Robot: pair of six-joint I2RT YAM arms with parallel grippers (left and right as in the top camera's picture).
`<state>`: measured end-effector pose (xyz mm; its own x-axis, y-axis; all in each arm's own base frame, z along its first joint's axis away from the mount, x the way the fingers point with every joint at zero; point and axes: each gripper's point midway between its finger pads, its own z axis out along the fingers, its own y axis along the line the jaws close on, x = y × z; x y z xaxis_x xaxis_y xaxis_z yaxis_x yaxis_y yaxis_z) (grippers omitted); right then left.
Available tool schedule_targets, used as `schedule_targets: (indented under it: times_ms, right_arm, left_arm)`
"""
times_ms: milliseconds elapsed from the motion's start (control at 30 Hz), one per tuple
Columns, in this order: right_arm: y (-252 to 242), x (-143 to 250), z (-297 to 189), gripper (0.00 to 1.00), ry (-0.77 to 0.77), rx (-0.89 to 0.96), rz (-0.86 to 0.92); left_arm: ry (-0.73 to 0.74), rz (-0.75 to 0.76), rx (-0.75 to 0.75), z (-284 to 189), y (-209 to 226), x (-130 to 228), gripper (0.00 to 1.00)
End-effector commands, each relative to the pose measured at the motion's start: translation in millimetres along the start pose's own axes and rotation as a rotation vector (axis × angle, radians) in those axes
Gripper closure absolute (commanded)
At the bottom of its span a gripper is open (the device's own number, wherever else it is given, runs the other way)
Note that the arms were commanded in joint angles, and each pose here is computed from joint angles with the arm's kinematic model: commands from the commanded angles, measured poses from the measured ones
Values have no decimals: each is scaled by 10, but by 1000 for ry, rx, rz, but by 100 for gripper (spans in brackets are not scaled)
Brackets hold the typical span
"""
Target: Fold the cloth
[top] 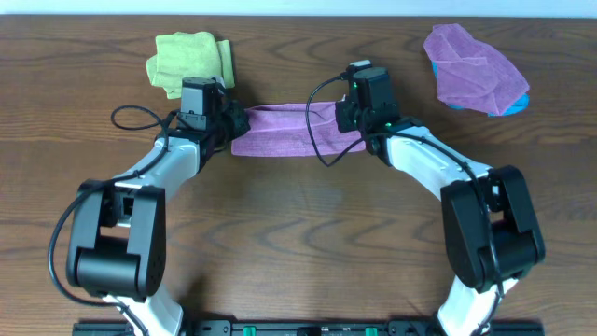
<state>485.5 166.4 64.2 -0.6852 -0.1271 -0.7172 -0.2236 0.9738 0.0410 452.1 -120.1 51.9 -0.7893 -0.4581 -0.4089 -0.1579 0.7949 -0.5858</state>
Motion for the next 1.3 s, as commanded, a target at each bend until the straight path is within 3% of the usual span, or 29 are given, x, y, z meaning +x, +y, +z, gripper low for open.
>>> schedule_targets:
  times_ms: [0, 433, 467, 500, 533, 567, 633, 933, 1067, 1267]
  right_arm:
    - [-99, -39, 69, 99, -3, 37, -22]
    - [-195, 196, 253, 99, 54, 67, -31]
    - [-196, 207, 256, 95, 57, 68, -31]
    - [-196, 206, 256, 84, 57, 68, -31]
    - [-191, 205, 256, 72, 56, 67, -31]
    - [-190, 203, 254, 67, 56, 67, -32]
    - [-185, 196, 240, 54, 56, 66, -32]
    - [-169, -87, -113, 47, 11, 61, -24]
    - [-166, -295, -424, 46, -29, 58, -1]
    - [-184, -247, -688, 46, 19, 63, 13]
  left_arm:
    - [-19, -24, -23, 92, 78, -51, 94]
    - [-28, -35, -51, 339, 254, -33, 94]
    - [-34, -34, -57, 339, 264, -44, 94]
    - [-38, -33, -55, 338, 256, -54, 93]
    - [-40, -32, -53, 338, 253, -61, 88]
    - [-43, -31, -51, 337, 247, -71, 79]
    - [-48, -31, -48, 331, 236, -98, 50]
    - [-81, -14, 45, 215, -53, -398, 18]
    - [-97, 6, 107, 129, -323, -604, 14]
    - [-38, 62, 55, 36, -399, -671, 15]
